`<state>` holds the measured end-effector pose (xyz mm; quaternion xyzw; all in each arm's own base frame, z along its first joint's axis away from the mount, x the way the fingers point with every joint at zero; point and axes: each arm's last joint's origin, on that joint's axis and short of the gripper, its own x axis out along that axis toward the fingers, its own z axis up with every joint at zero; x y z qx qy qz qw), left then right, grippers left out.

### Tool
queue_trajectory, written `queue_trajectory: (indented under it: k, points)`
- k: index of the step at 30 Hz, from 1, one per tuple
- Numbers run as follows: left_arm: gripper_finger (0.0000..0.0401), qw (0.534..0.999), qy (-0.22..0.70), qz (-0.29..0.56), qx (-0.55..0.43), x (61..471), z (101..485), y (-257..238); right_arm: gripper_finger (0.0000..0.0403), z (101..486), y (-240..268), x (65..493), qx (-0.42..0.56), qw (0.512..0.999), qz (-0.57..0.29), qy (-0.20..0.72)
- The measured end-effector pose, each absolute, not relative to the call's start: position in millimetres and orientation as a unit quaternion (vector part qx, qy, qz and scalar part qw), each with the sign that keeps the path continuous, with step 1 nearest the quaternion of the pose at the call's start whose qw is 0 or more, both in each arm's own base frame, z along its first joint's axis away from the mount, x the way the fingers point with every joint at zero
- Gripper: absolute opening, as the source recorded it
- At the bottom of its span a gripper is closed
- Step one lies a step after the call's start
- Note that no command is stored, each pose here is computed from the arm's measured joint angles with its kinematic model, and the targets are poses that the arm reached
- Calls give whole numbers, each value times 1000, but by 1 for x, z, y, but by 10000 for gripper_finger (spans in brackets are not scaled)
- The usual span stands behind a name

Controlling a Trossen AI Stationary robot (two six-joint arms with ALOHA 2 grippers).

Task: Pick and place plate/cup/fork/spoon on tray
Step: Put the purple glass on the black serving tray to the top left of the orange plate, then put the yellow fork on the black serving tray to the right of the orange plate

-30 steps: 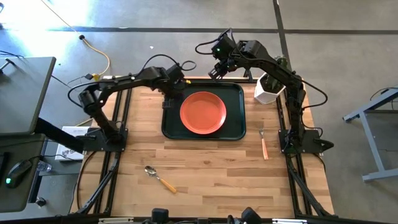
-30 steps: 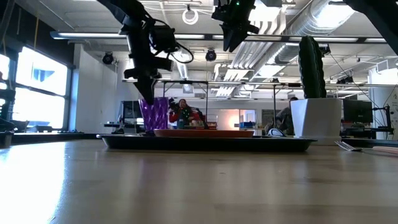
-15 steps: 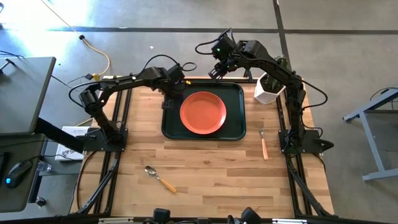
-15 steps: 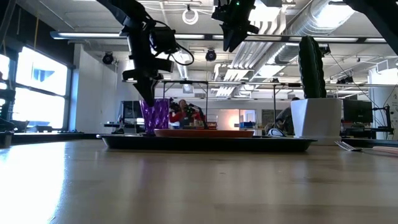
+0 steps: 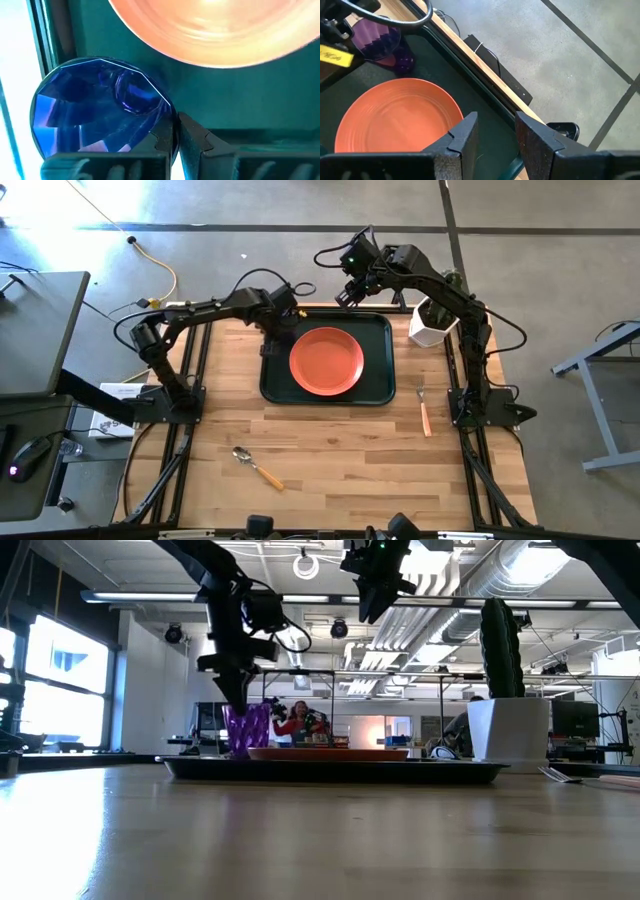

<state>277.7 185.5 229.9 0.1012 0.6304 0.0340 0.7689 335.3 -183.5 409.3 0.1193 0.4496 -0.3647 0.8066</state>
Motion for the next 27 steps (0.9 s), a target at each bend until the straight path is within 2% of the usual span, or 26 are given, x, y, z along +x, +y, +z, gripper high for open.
queue_trajectory:
  k: [14,27]
  points:
    - [26,751,646,49,125,278,229,185,124,409,-184,335,119,807,-364,450]
    - [88,754,644,47,123,281,229,180,124,409,-184,335,119,807,-364,450]
